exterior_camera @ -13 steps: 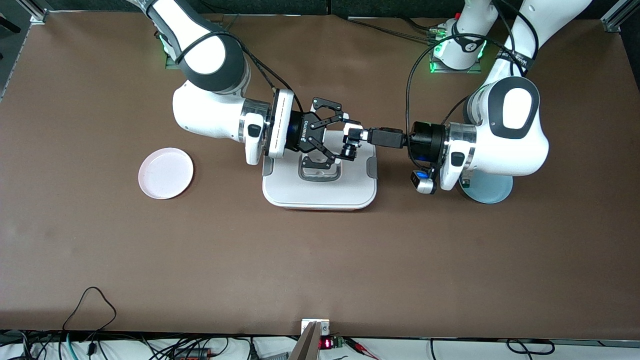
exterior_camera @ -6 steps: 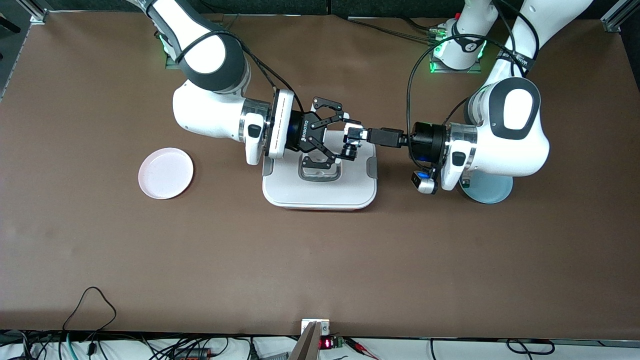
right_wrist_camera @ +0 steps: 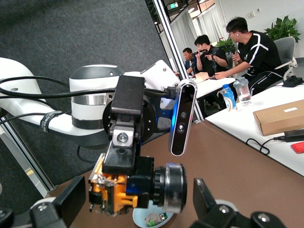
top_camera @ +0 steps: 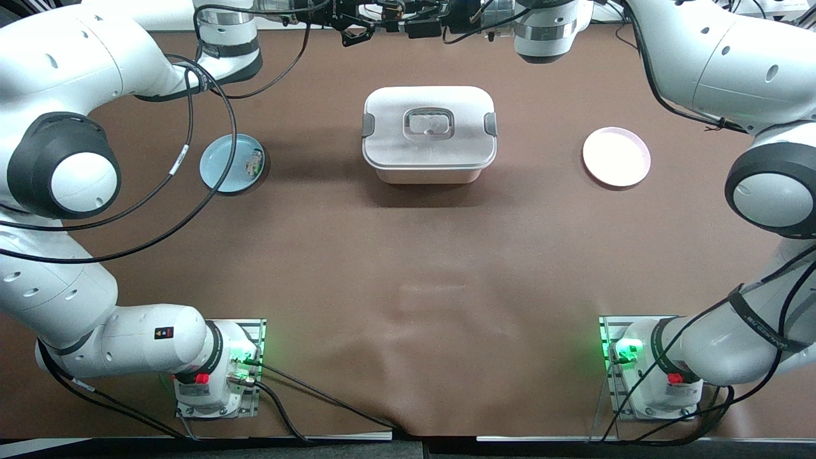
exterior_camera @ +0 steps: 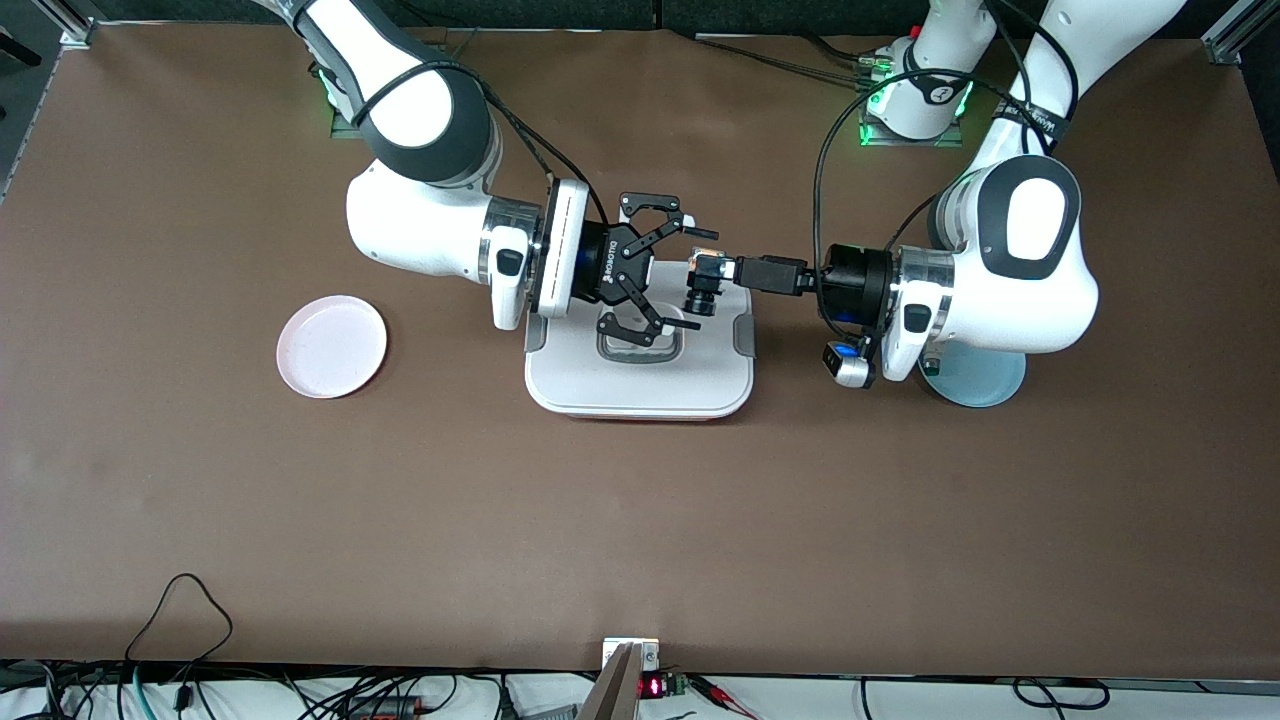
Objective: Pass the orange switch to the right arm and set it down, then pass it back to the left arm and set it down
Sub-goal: 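Open the right gripper and pull it back while the left gripper withdraws, then carry the switch to the blue plate while the right gripper retracts, then lower the switch onto the blue plate and open the left gripper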
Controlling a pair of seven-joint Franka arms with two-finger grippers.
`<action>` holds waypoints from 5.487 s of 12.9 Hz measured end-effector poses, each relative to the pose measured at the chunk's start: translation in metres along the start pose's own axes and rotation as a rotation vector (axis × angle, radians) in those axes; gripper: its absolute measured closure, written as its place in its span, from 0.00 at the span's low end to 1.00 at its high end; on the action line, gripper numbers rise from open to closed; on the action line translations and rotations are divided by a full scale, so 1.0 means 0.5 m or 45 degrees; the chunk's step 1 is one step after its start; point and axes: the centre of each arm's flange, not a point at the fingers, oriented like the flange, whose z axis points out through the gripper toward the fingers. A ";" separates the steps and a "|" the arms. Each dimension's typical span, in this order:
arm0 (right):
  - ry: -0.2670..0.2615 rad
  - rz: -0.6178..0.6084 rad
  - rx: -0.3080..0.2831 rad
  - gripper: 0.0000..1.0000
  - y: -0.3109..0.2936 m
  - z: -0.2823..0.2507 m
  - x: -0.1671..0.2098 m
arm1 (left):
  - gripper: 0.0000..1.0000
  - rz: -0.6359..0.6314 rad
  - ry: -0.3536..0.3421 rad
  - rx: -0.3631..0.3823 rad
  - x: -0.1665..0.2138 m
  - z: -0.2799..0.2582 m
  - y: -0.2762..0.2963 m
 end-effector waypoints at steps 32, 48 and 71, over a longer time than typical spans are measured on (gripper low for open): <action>-1.133 0.966 -0.823 0.00 0.160 -0.575 -0.081 | 0.67 1.207 -1.040 1.657 -0.049 -0.309 -0.157; -1.176 1.247 -1.503 0.00 0.136 -1.019 0.096 | 0.67 1.642 -0.960 1.802 0.002 -0.578 -0.523; -1.153 1.162 -1.540 0.00 -0.036 -1.008 0.066 | 0.67 1.634 -0.980 1.802 0.074 -0.590 -0.643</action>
